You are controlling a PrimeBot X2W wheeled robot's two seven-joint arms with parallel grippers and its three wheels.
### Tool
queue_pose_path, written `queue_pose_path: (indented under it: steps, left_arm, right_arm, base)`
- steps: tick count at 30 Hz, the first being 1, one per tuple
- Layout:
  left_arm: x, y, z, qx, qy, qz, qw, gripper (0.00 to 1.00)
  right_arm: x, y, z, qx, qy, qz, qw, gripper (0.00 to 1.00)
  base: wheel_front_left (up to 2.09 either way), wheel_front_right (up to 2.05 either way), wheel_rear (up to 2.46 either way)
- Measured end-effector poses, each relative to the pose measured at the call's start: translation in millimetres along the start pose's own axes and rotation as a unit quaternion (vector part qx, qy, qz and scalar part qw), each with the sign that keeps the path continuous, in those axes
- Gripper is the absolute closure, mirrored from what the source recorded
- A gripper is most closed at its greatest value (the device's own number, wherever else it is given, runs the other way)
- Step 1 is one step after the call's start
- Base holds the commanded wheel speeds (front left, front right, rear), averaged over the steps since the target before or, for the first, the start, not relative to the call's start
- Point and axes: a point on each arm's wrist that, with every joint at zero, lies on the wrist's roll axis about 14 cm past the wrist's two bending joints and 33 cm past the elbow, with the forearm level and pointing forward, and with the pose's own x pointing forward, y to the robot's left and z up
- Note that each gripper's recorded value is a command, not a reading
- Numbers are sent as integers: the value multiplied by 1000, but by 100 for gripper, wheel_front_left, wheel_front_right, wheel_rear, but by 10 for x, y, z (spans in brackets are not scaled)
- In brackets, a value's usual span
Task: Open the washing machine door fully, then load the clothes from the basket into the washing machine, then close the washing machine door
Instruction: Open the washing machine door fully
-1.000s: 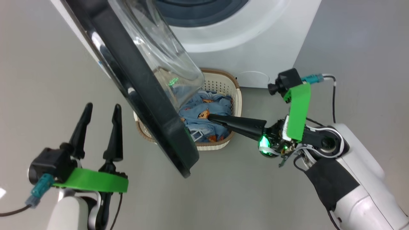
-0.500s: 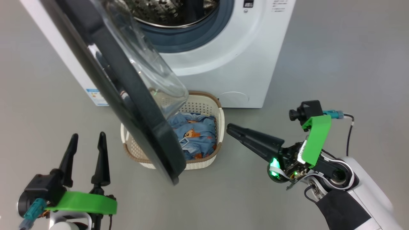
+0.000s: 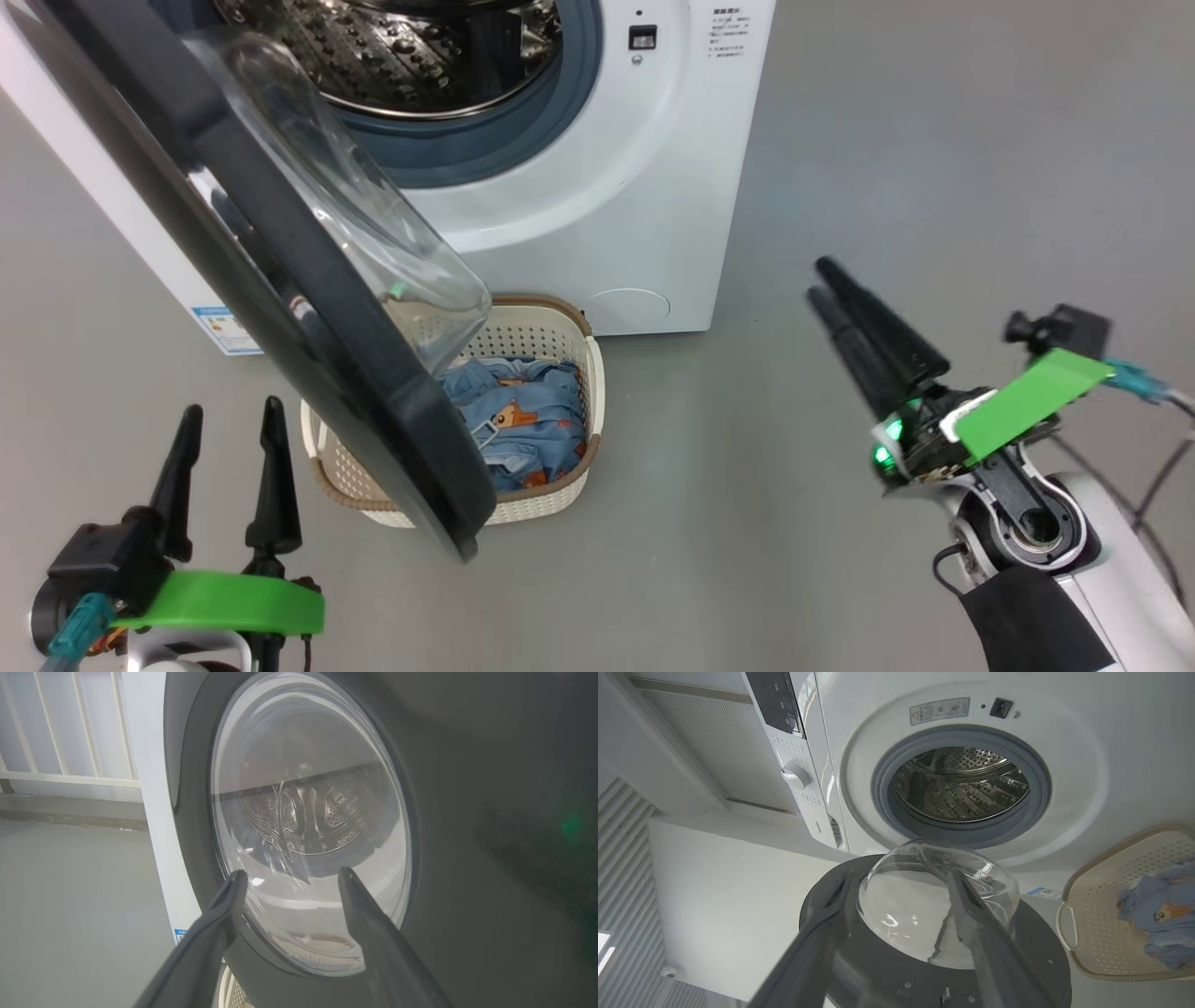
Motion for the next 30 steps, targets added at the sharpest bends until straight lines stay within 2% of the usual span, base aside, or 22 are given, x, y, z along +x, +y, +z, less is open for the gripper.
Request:
queue_pose_path:
  steps: [3,5,9,12,13,16,22,30]
  left_arm:
    - [13,-11,-10,-1,1,-1,1000,0]
    - [21,-20,-12,-2,0,-3,1000,0]
    - [31,-28,-23,-2,2,-4,1000,0]
    - [33,-32,-25,-2,2,-4,1000,0]
    - [33,-32,-25,-2,2,-4,1000,0]
    - [33,-34,-16,-2,0,-5,1000,0]
    - [1,-22,-29,-2,3,-3,1000,0]
    - [-12,-11,26,-1,-4,-1,1000,0]
  right_arm:
    - [-39,4,237,-64,-65,-11,996,0]
    - [-72,18,371,-111,-104,-16,988,0]
    - [-179,42,624,-199,-178,-26,963,0]
    - [-275,-18,696,-271,-202,-40,940,0]
    - [-275,-18,696,-271,-202,-40,940,0]
    - [-331,-75,713,-359,-190,-55,912,0]
    - [-473,-110,754,-447,-193,-75,870,0]
    - [-756,-262,585,-545,-161,-110,816,0]
  base:
    - [0,0,0]
    - [0,0,0]
    - [0,0,0]
    - [0,0,0]
    - [0,0,0]
    - [0,0,0]
    - [0,0,0]
    - [0,0,0]
